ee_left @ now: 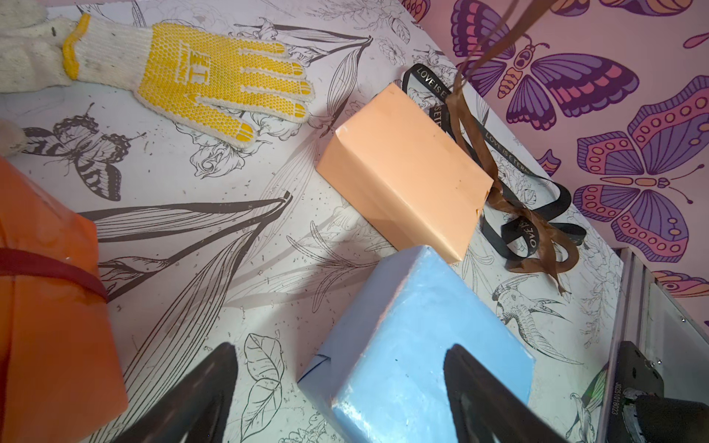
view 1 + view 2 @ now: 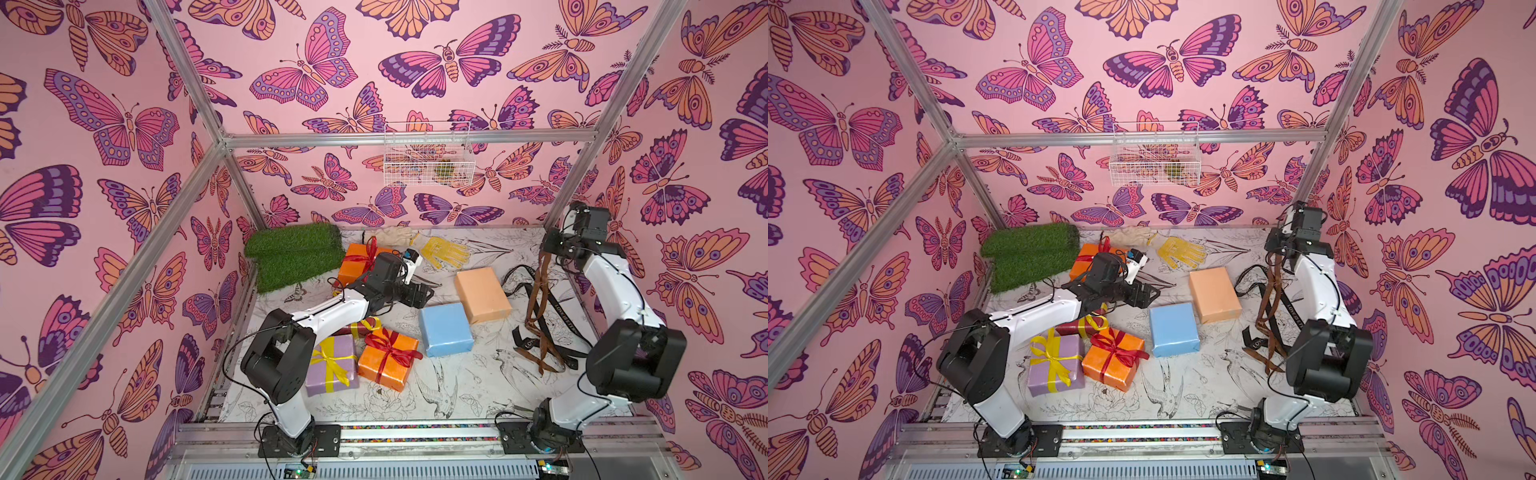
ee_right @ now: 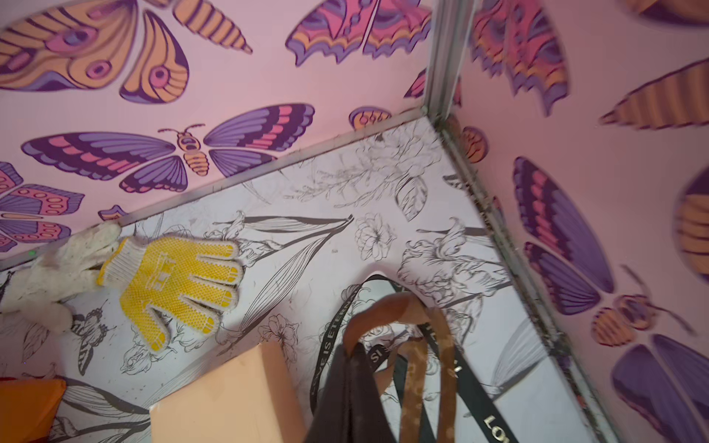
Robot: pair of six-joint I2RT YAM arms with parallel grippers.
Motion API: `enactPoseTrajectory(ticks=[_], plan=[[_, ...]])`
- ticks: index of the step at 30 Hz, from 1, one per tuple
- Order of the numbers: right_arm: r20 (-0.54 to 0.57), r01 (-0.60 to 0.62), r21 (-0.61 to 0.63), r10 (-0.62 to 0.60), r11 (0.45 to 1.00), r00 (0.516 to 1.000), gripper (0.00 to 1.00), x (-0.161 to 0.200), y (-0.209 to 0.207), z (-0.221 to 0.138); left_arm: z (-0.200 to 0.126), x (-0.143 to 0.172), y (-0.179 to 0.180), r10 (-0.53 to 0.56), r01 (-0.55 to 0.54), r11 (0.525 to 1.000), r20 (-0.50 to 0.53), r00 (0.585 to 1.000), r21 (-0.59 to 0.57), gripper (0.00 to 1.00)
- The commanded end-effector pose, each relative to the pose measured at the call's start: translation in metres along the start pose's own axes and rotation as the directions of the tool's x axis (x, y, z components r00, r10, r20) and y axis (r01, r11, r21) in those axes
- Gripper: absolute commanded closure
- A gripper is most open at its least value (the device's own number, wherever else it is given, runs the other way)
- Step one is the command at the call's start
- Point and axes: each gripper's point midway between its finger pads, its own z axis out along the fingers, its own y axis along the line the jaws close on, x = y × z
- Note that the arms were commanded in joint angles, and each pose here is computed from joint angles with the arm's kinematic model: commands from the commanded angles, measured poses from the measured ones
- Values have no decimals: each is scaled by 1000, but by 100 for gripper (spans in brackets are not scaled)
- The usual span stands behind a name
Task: Untie the ribbon bows on the gift boxes
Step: Place the ribbon at the center of the board.
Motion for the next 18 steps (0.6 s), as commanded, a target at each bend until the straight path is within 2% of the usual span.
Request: enactPoseTrajectory(ticks=[1,8,10,13,15,18], plan=[[-105,-47,-80,39,996,994,100,13,11,28,-7,4,-4,21,-21,1000,-11,1000,-12,13],[-275,-107,-44,91,993,957,100,52,0,80,-12,10,-7,32,-33,999,-20,999,-27,12],[-303,-125,-56,102,991,948,93,61,2,87,-13,10,-7,31,-32,999,-20,999,-34,12],[-323,-143,-70,113,987,939,71,69,5,88,-16,10,-4,21,-22,998,-21,1000,-54,12],[-317,-134,-71,105,988,943,52,69,9,81,-19,11,-1,10,-13,997,-27,1000,-79,11],[-287,-71,-42,56,997,956,29,66,18,62,-23,14,3,-6,1,994,-38,999,-112,12]])
